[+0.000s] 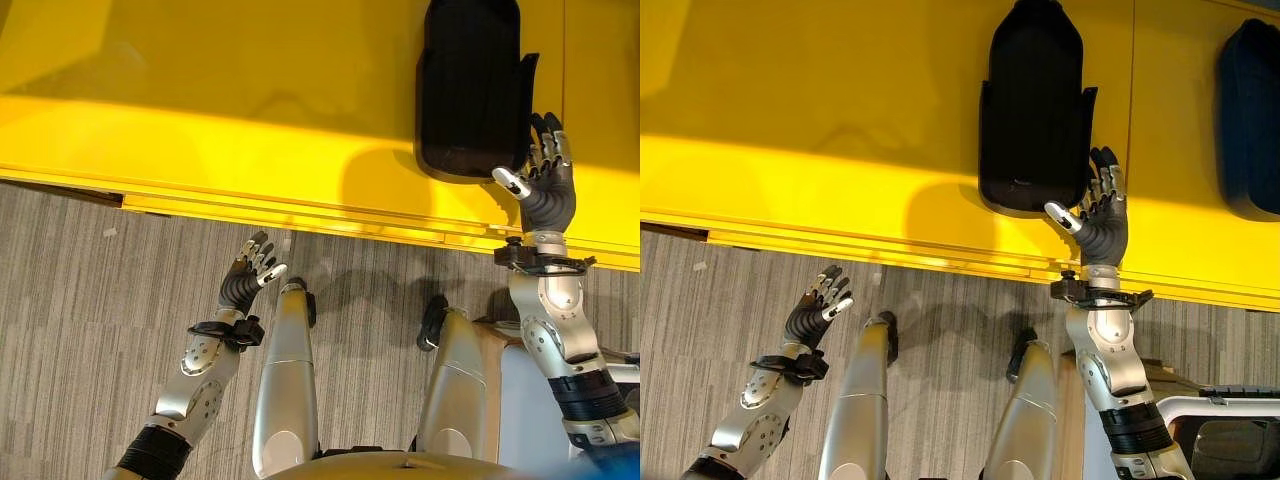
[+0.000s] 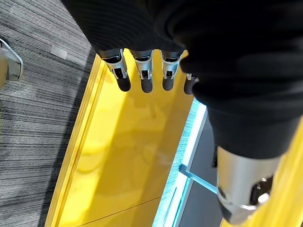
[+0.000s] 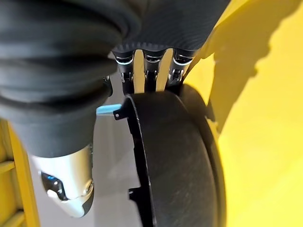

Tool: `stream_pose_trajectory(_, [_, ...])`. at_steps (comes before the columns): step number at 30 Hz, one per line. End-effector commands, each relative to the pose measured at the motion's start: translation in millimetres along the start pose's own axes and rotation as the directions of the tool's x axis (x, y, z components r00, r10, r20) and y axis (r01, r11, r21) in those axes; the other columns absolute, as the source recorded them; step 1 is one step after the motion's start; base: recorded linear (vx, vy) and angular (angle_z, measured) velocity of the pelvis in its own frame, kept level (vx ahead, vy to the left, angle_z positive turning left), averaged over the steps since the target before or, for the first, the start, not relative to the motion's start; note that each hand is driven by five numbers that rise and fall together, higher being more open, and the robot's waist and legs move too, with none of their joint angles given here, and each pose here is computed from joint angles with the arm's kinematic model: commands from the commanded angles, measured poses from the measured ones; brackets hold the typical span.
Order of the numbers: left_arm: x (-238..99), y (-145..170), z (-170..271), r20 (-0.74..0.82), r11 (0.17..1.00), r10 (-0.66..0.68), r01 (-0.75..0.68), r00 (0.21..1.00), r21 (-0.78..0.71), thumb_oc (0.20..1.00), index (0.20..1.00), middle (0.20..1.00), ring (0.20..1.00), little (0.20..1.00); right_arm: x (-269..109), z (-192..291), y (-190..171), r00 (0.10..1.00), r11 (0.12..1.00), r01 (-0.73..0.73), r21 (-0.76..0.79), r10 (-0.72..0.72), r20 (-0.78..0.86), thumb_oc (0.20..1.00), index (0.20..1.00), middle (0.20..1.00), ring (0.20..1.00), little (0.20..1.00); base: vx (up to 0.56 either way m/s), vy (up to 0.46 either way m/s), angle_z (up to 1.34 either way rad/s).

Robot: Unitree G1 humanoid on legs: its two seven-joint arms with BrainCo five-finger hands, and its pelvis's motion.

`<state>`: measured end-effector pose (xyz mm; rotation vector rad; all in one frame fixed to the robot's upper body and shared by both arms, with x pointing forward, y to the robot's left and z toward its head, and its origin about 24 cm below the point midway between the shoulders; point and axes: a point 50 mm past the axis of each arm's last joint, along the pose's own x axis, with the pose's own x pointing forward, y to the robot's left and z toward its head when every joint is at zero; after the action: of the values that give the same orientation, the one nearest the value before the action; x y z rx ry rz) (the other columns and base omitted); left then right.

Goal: Move parts from the plastic box to the shelf.

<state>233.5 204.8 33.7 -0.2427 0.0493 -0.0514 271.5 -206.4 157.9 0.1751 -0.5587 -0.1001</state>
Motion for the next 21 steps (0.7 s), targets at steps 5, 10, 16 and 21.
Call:
stream_pose_trajectory(5, [-11, -4, 9, 0.062, 0.999, -0.039, 0.038, 0.997, 0.019, 1.000, 1.000, 1.000, 1.000, 1.000, -4, 18, -44, 0.979, 0.969, 0.190, -0.156, -0.175, 0.102, 1.000, 1.000, 1.000, 1.000, 1.000, 0.00, 0.000, 0.00])
stream_pose_trajectory(10, [-13, -3, 8, 0.051, 0.999, -0.041, 0.041, 0.998, 0.009, 1.000, 1.000, 1.000, 1.000, 1.000, -6, 29, -52, 0.968, 0.960, 0.226, -0.164, -0.202, 0.151, 1.000, 1.000, 1.000, 1.000, 1.000, 0.00, -0.006, -0.01])
stream_pose_trajectory(16, [-14, -2, 7, 0.048, 0.999, -0.046, 0.045, 0.998, 0.010, 1.000, 1.000, 1.000, 1.000, 1.000, -14, 46, -51, 0.963, 0.956, 0.204, -0.212, -0.157, 0.219, 1.000, 1.000, 1.000, 1.000, 1.000, 0.01, -0.005, -0.04])
stream_pose_trajectory(21, [-14, 0, 10, 0.069, 0.999, -0.046, 0.045, 0.997, 0.012, 1.000, 1.000, 1.000, 1.000, 1.000, -27, 67, -41, 0.959, 0.857, 0.137, -0.497, 0.010, 0.283, 1.000, 1.000, 1.000, 1.000, 1.000, 0.02, -0.002, -0.03])
